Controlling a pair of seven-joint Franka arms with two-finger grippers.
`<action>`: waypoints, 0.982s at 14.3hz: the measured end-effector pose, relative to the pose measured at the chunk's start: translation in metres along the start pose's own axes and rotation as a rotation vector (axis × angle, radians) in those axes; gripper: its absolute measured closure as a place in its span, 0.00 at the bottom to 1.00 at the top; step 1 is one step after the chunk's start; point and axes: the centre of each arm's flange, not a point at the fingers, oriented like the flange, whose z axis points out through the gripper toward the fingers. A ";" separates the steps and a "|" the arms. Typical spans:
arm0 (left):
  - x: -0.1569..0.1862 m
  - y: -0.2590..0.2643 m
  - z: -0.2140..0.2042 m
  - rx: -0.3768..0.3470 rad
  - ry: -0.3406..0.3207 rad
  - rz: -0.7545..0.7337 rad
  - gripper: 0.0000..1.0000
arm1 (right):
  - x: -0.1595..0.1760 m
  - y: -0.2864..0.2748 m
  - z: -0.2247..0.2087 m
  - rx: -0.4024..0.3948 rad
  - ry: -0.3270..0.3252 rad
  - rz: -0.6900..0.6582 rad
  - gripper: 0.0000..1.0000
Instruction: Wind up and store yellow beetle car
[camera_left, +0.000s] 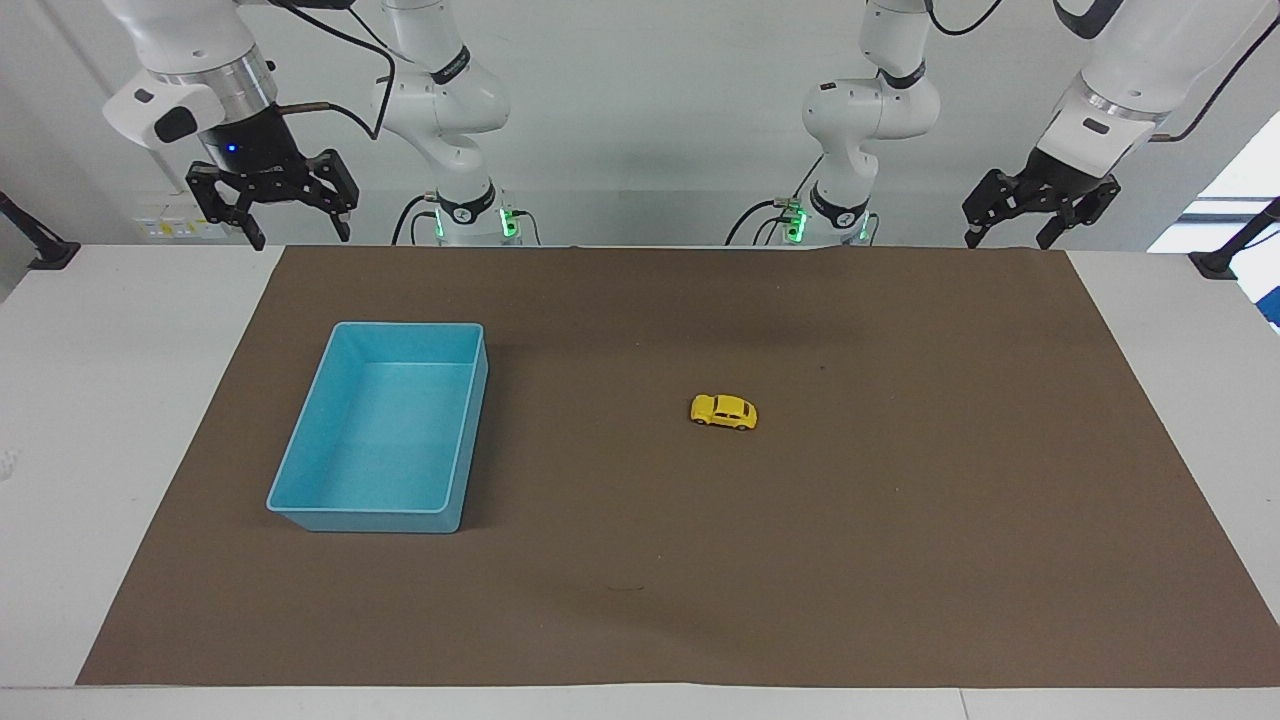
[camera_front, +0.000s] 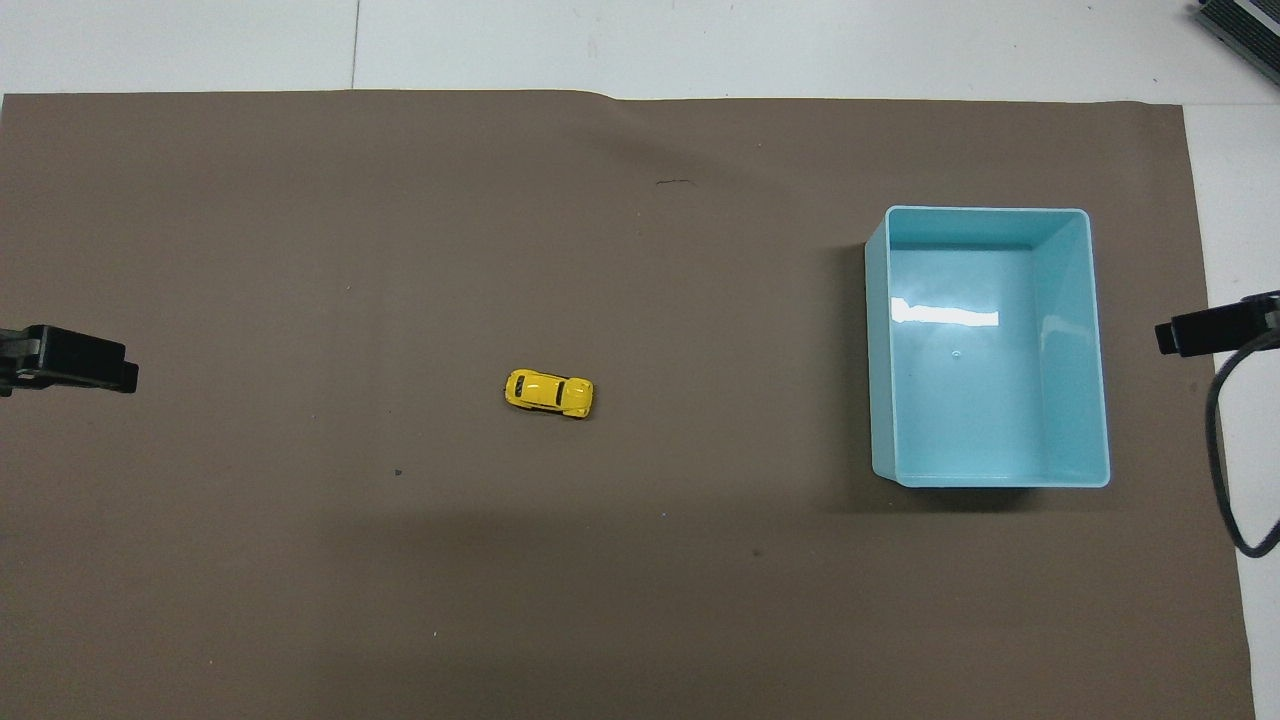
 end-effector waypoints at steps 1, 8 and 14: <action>0.000 0.000 0.000 0.000 0.000 0.001 0.00 | 0.000 0.000 0.000 0.000 0.000 0.000 0.00; 0.000 0.003 0.002 0.000 -0.004 0.005 0.00 | 0.000 0.000 0.000 0.000 0.000 0.000 0.00; 0.000 0.003 0.003 0.000 -0.005 0.005 0.00 | 0.000 0.000 0.000 0.000 0.000 0.000 0.00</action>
